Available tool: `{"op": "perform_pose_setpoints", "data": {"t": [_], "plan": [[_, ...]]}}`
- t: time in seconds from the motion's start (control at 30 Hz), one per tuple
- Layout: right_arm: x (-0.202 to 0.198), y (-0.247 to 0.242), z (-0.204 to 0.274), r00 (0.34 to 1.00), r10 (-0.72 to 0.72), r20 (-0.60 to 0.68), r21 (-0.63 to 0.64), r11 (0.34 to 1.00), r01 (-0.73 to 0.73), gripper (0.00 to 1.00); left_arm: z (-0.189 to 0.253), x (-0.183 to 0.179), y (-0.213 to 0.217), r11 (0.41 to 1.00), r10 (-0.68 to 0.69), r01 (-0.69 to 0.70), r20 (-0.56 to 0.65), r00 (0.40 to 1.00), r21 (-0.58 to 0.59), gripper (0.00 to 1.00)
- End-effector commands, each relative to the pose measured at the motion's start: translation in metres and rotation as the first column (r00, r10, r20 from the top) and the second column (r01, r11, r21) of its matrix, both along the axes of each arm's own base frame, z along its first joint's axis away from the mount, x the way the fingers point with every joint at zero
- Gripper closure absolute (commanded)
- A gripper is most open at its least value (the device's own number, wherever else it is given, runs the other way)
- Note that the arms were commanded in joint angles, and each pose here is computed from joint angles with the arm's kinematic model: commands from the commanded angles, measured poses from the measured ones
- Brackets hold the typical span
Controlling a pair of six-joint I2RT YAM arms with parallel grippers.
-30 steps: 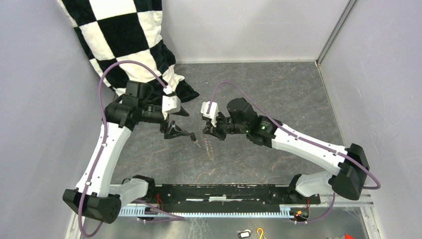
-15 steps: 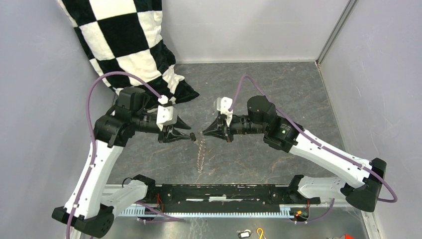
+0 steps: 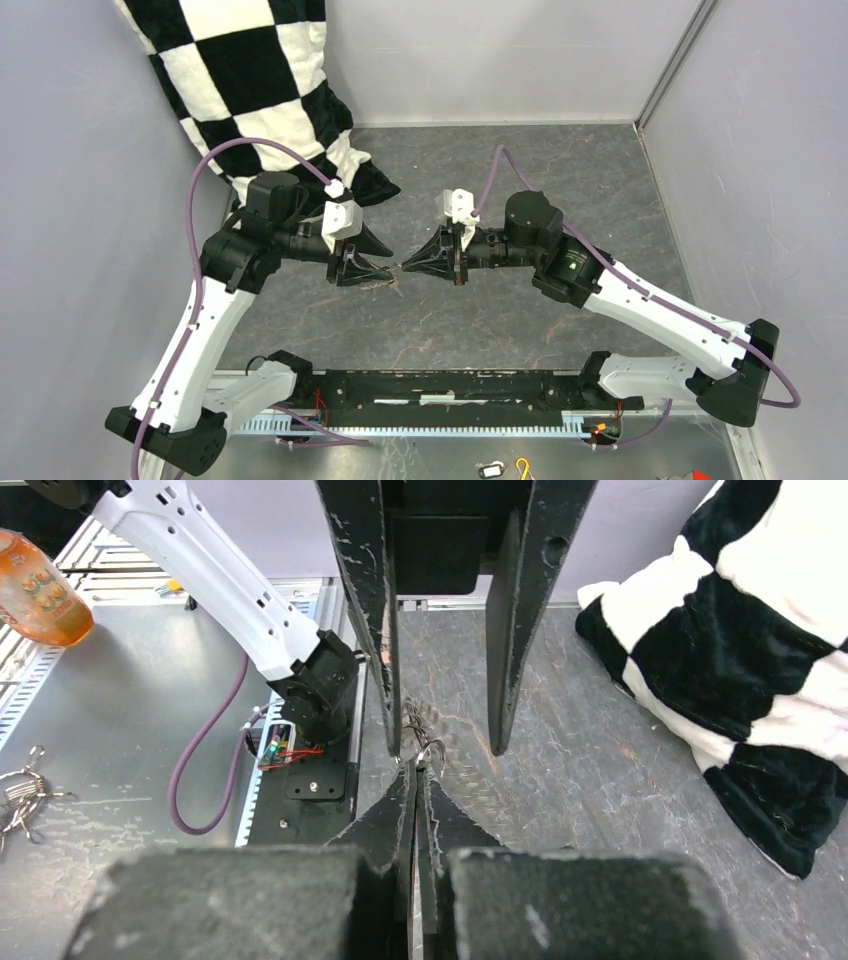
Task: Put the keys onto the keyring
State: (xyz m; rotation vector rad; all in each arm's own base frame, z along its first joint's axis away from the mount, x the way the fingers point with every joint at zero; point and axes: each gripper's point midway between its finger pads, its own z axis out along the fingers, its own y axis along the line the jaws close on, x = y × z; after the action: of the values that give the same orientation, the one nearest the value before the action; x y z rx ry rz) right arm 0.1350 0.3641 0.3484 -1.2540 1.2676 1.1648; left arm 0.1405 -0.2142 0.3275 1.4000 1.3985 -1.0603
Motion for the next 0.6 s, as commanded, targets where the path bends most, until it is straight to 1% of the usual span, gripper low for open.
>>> {"op": "perform_pose_setpoints", "data": {"t": [0.0, 0.13, 0.27, 0.4, 0.57], "plan": [[-0.011, 0.000, 0.054, 0.997, 0.042, 0.069, 0.138, 0.989, -0.051, 1.00, 0.011, 0.003, -0.002, 1.000, 0.000, 0.001, 0.054, 0.999, -0.020, 0.47], [-0.012, 0.004, 0.054, 0.996, 0.066, 0.067, 0.137, 0.988, -0.075, 1.00, 0.015, 0.002, -0.002, 1.000, -0.009, 0.011, 0.083, 0.996, -0.027, 0.46], [-0.014, 0.008, 0.056, 0.994, 0.088, 0.060, 0.140, 0.986, -0.096, 1.00, 0.024, -0.006, -0.004, 0.998, -0.040, 0.043, 0.071, 0.997, -0.054, 0.48], [-0.013, 0.010, 0.058, 0.994, 0.088, 0.059, 0.148, 0.984, -0.096, 1.00, 0.027, -0.011, -0.005, 0.996, -0.058, 0.060, 0.041, 0.997, -0.068, 0.56], [-0.010, 0.011, 0.053, 0.996, 0.078, 0.051, 0.132, 0.988, -0.084, 1.00, 0.033, -0.015, -0.005, 0.995, -0.060, 0.064, 0.055, 0.997, -0.077, 0.62]]}}
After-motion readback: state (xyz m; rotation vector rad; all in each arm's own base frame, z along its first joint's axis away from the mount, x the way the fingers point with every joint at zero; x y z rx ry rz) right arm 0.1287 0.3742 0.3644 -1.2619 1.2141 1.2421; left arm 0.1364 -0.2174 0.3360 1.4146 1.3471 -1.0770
